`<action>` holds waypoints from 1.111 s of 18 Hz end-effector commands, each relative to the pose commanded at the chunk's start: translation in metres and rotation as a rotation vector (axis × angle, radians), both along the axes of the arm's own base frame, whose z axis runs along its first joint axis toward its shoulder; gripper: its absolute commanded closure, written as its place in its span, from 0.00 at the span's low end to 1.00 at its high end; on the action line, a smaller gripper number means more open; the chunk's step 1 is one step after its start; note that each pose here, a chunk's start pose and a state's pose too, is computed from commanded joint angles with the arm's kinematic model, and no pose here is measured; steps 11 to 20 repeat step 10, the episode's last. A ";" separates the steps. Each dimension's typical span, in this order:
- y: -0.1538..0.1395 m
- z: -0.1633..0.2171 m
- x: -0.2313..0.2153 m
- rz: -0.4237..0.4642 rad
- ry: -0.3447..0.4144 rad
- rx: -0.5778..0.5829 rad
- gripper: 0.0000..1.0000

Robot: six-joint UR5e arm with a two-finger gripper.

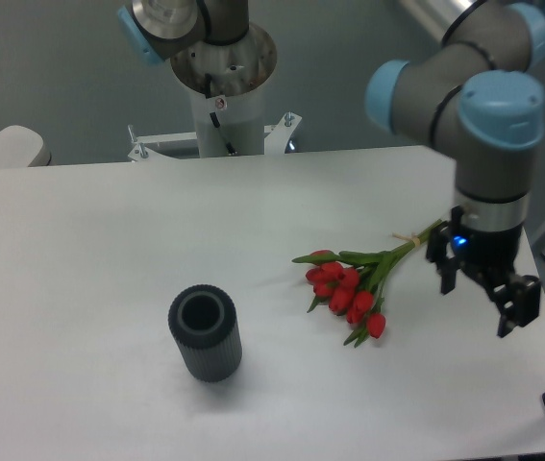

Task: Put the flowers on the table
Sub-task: 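Open the gripper to release the tulips and lift away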

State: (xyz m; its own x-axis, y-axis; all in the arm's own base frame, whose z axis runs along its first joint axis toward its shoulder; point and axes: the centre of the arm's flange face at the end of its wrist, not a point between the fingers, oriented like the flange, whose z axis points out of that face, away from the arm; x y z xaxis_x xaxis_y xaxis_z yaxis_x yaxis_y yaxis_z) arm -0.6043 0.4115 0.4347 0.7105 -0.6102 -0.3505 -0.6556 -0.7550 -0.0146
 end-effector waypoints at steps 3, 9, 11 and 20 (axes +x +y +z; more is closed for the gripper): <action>-0.030 -0.005 -0.021 -0.097 0.026 -0.042 0.00; -0.054 -0.013 -0.033 -0.097 0.022 -0.055 0.00; -0.055 -0.014 -0.033 -0.097 0.019 -0.056 0.00; -0.055 -0.014 -0.033 -0.097 0.019 -0.056 0.00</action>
